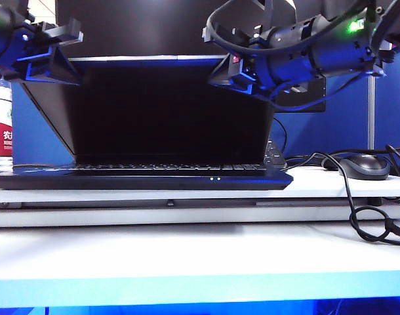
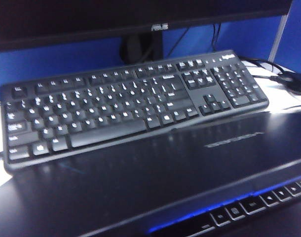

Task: Open the lid of the black laptop.

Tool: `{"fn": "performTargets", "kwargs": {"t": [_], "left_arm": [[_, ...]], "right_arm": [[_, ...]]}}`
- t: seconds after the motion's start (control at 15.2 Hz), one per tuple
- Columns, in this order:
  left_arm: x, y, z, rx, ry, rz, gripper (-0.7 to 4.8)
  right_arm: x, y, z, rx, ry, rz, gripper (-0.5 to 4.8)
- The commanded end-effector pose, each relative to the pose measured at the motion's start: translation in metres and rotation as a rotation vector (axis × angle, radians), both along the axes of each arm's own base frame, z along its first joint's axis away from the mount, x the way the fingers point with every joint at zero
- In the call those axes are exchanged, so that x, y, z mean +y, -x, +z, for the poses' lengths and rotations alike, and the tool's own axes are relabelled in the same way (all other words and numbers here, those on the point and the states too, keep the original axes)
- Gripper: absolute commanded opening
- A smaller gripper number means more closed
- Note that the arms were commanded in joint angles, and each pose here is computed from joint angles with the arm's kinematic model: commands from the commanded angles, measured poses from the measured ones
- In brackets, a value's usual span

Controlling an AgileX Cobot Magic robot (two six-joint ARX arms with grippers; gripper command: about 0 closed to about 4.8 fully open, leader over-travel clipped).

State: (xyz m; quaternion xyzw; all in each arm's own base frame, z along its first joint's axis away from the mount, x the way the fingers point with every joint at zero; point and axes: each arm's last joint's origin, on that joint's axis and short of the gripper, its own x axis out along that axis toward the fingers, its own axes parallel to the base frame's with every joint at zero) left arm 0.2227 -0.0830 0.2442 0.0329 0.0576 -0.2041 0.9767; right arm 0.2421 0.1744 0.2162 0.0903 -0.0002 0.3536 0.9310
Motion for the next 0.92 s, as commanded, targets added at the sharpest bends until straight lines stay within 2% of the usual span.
{"fn": "performTargets", "kwargs": {"t": [0.07,0.59,0.92], "left_arm": [[0.001,-0.003,0.017,-0.109,0.021,0.032,-0.05],[-0.004,-0.031,0.049,-0.179,0.017,0.053,-0.05],[-0.011,-0.050,0.071,-0.230,0.021,0.053,-0.05]], "right_arm": [[-0.002,-0.008,0.019,-0.077,-0.043,-0.033,-0.04],[0.001,-0.035,0.063,-0.149,0.000,-0.045,-0.04],[-0.011,-0.051,0.087,-0.190,0.013,-0.100,-0.04]]}}
